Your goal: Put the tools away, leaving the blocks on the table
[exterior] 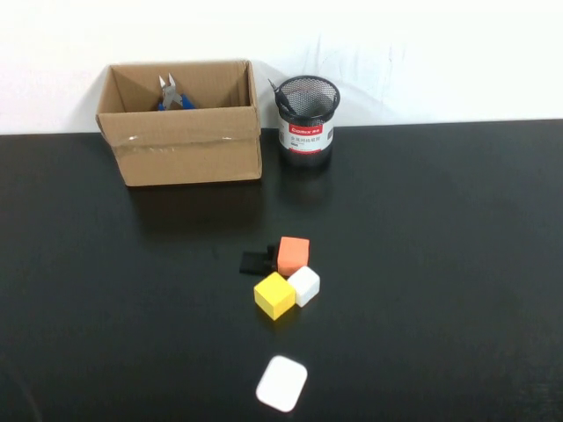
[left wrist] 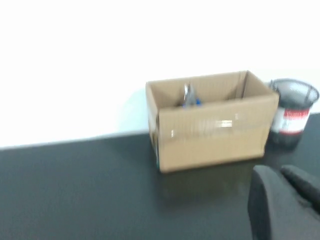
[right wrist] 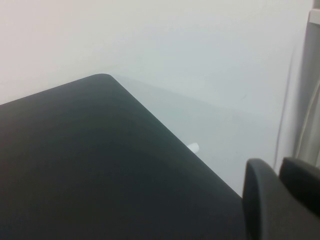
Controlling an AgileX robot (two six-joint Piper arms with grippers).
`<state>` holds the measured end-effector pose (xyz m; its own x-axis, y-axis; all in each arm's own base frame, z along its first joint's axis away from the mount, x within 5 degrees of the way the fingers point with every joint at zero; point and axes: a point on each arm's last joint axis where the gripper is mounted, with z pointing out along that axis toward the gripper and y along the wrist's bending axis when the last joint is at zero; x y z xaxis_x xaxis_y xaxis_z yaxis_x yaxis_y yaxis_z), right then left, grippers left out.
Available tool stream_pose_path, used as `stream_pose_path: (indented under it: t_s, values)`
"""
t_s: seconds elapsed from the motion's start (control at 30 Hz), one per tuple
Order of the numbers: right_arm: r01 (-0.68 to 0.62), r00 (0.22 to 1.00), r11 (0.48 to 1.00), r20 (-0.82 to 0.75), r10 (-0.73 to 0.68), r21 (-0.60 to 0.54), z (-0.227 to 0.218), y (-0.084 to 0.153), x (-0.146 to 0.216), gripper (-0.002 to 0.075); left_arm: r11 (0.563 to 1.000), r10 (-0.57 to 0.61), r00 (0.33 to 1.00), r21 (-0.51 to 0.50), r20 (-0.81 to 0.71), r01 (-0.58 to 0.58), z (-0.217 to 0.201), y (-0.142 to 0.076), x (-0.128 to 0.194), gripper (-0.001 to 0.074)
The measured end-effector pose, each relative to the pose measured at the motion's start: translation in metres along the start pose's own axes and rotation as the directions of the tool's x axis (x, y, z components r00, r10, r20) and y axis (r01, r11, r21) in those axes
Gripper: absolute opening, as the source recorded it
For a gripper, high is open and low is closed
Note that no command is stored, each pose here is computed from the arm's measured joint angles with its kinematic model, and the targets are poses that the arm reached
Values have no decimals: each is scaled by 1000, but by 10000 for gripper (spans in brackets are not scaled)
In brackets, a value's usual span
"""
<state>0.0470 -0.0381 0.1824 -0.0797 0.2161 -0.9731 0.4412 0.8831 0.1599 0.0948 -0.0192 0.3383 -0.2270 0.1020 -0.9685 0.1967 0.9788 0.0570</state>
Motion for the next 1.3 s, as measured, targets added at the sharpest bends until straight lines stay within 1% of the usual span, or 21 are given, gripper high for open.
stream_pose_path:
  t_s: [0.1, 0.3, 0.4, 0.47, 0.57, 0.7, 0.8, 0.87, 0.93, 0.97, 1.0, 1.07, 1.1, 1.17, 1.23, 1.3]
  values:
    - [0, 1000, 1000, -1, 0, 2, 0, 0, 0, 24, 1000, -11, 999, -13, -49, 10, -7, 2, 27, -1]
    - [0, 1000, 1000, -1, 0, 2, 0, 0, 0, 24, 999, 0, 975, -49, -222, -11, -4, 4, 73, -1]
    - [0, 1000, 1000, -1, 0, 2, 0, 0, 0, 24, 997, 24, 963, -63, -268, -42, -1, 5, 85, -1]
    - [0, 1000, 1000, -1, 0, 2, 0, 0, 0, 24, 997, 40, 967, -57, -253, -56, 1, 5, 87, -1]
    - [0, 1000, 1000, -1, 0, 2, 0, 0, 0, 24, 999, 41, 984, -23, -172, -46, 4, 1, 85, -1]
    - [0, 1000, 1000, -1, 0, 2, 0, 0, 0, 24, 998, 27, 998, 60, 48, -30, 2, -7, 77, -3]
    - [0, 1000, 1000, -2, 0, 5, 0, 0, 0, 24, 988, 37, 960, 136, 277, -77, -6, -15, 79, -3]
    - [0, 1000, 1000, -2, 0, 6, 0, -1, 0, 24, 982, 51, 921, 151, 386, -118, -13, -17, 86, -3]
    - [0, 1000, 1000, -2, 0, 6, 0, -1, 0, 24, 982, 38, 895, 148, 444, -115, -18, -17, 99, -3]
    - [0, 1000, 1000, -2, 0, 6, 0, -1, 0, 24, 984, 34, 895, 141, 445, -107, -19, -16, 105, -3]
    - [0, 1000, 1000, -2, 0, 6, 0, -1, 0, 24, 987, 30, 902, 131, 431, -96, -18, -15, 112, -3]
    - [-1, 1000, 1000, -3, 1, 6, 0, -1, 0, 24, 991, 34, 938, 108, 344, -75, -10, -14, 131, -3]
    - [-1, 1000, 1000, -3, 1, 6, 0, -1, 0, 24, 993, 38, 956, 99, 290, -69, -7, -14, 139, -3]
    - [-1, 1000, 1000, -6, 1, 14, 0, -1, 1, 24, 995, 36, 992, 85, 124, -47, -3, -12, 155, -3]
    - [-1, 1000, 1000, -8, 1, 20, 0, -2, 1, 24, 997, 20, 1000, 81, 4, -20, -2, -12, 168, -3]
    - [-1, 1000, 1000, -10, 1, 26, 0, -2, 1, 24, 997, 14, 1000, 80, -22, -12, -2, -12, 170, -3]
